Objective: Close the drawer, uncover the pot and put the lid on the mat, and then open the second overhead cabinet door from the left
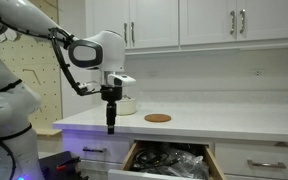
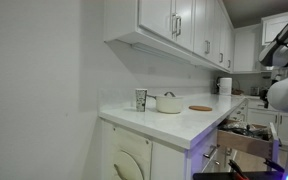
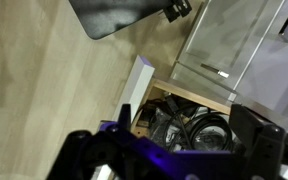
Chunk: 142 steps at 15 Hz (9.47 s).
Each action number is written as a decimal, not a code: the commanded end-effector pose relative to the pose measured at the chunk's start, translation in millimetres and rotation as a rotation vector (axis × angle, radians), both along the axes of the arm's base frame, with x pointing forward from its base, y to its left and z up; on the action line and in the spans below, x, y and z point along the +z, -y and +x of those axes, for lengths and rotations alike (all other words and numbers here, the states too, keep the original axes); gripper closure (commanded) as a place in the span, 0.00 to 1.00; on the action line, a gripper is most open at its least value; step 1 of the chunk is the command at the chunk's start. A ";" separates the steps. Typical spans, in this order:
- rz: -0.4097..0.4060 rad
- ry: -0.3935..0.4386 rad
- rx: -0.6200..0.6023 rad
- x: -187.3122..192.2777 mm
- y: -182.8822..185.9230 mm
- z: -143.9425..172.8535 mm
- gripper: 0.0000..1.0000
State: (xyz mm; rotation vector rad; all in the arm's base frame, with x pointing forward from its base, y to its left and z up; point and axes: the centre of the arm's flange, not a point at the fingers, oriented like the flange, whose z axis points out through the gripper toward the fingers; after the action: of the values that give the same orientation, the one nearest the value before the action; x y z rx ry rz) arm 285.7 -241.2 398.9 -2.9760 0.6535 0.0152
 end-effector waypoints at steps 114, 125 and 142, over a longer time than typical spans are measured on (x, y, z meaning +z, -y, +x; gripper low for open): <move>0.231 0.457 -0.278 -225.2 11.8 100.4 1.00; 0.177 0.534 -0.148 -229.3 -54.3 175.6 1.00; 0.160 0.609 -0.064 -209.1 -74.0 170.6 0.59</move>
State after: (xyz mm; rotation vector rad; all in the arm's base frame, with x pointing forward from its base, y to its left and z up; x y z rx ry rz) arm 448.2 -186.8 169.6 -2.5914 0.6783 -0.7373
